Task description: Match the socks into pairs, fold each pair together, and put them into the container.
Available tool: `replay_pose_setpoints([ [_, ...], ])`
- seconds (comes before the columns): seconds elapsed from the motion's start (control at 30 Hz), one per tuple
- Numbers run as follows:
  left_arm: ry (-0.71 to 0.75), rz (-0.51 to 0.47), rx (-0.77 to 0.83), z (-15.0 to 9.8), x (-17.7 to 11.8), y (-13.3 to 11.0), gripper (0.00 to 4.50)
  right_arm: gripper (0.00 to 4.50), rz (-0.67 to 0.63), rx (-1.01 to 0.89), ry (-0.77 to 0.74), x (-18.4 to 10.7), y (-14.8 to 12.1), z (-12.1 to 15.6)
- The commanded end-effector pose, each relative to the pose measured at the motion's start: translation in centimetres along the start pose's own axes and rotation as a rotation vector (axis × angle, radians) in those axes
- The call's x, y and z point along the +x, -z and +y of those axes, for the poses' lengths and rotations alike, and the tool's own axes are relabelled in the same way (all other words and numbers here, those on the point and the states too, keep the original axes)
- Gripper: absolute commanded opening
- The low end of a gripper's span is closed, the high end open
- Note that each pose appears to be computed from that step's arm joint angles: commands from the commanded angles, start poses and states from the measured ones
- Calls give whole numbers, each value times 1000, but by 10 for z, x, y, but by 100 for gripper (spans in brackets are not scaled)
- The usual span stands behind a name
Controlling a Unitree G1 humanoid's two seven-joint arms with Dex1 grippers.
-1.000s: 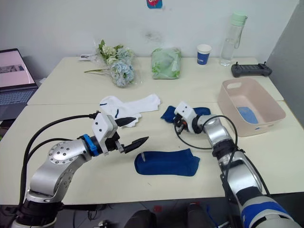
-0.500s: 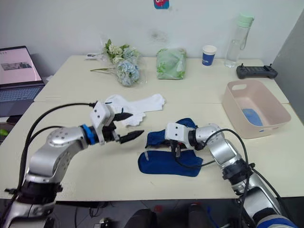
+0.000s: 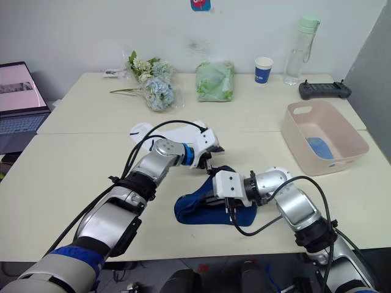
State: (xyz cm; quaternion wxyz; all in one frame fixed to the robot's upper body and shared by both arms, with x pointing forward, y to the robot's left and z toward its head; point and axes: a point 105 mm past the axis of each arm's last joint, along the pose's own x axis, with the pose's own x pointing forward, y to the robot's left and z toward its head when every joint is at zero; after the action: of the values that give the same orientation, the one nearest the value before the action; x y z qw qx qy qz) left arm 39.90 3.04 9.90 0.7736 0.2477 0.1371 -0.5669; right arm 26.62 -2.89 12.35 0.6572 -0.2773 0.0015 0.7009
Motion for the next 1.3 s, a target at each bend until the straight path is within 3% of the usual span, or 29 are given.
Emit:
replay_pose_setpoints([
  [0.03, 23, 45, 80, 1, 0, 0, 387, 0, -36, -45, 14, 0, -14, 1],
  [0.43, -35, -19, 42, 16, -12, -6, 3, 0, -42, -52, 48, -9, -13, -2],
  [0.63, -157, -36, -33, 32, -33, 7, 3, 0, -44, -108, 109, -24, -15, -18],
  [0.73, -210, -38, -62, 33, -53, 21, 3, 0, 15, -125, 140, -39, 0, -30],
  [1.07, -336, -14, -148, -7, -90, 29, 3, 0, 76, -127, 192, -65, 35, -54],
  [1.17, -363, -2, -188, -16, -91, 32, 0, 71, 52, -97, 252, -72, 34, -63],
  [1.3, -405, -6, -225, -19, -90, 34, 0, 211, 62, -12, 372, -97, 41, -71],
])
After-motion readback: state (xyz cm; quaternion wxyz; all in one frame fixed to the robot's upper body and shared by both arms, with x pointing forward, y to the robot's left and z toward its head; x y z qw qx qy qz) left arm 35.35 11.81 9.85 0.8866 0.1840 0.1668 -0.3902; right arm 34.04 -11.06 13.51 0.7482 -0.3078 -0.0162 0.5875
